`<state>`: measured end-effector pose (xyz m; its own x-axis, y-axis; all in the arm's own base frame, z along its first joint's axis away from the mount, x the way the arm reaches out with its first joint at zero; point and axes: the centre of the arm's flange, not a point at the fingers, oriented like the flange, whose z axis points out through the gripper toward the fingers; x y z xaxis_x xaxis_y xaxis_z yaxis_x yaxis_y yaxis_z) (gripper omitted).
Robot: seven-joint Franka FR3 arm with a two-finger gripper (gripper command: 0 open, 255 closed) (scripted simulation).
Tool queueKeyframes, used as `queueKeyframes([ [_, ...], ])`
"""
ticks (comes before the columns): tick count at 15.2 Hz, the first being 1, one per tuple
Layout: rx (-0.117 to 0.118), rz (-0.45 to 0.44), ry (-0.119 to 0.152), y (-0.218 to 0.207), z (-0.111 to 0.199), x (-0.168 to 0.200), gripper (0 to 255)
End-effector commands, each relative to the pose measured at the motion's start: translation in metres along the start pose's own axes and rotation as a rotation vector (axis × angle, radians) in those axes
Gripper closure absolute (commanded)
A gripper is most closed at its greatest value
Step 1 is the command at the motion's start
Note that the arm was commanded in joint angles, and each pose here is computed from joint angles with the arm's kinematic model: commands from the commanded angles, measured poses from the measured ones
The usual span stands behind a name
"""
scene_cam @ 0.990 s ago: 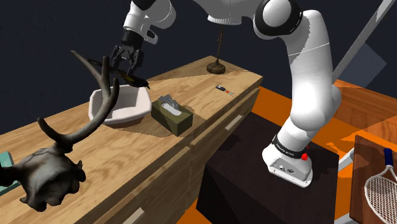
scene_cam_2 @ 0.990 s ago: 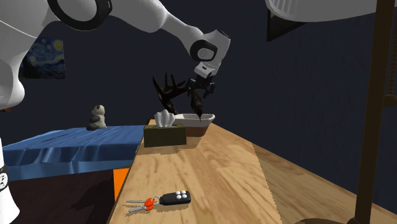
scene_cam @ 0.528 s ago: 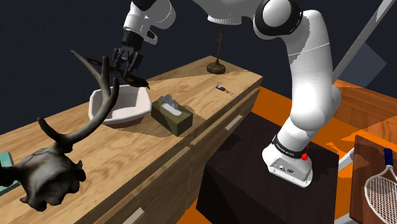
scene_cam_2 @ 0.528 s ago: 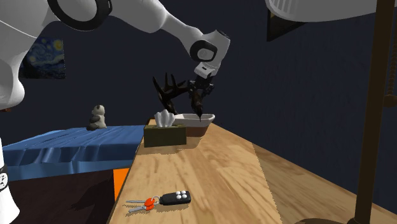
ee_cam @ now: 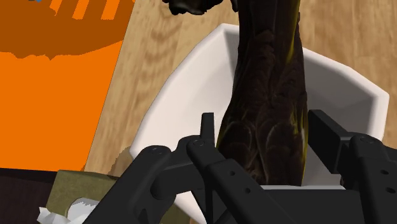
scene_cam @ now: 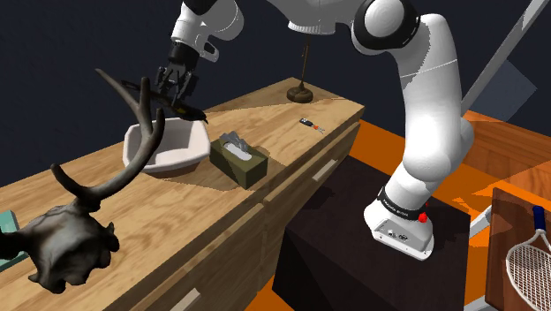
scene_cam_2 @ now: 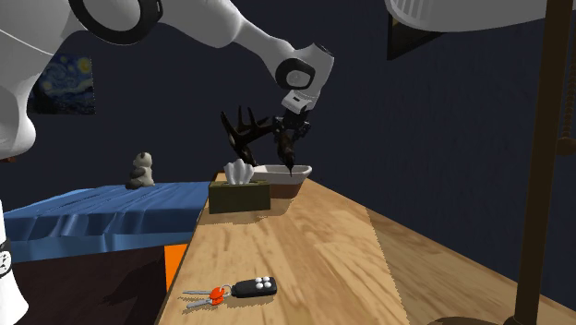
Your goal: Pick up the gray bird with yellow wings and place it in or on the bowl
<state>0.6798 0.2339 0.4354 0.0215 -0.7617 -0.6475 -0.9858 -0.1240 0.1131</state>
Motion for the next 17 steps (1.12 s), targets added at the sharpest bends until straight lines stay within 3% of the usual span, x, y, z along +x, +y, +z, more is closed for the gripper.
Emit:
queueKeyframes([
  [1, 0.000, 0.000, 0.000, 0.000, 0.000, 0.000, 255],
  [15, 0.000, 0.000, 0.000, 0.008, -0.054, -0.047, 255],
  [17, 0.000, 0.000, 0.000, 0.013, -0.041, -0.070, 255],
])
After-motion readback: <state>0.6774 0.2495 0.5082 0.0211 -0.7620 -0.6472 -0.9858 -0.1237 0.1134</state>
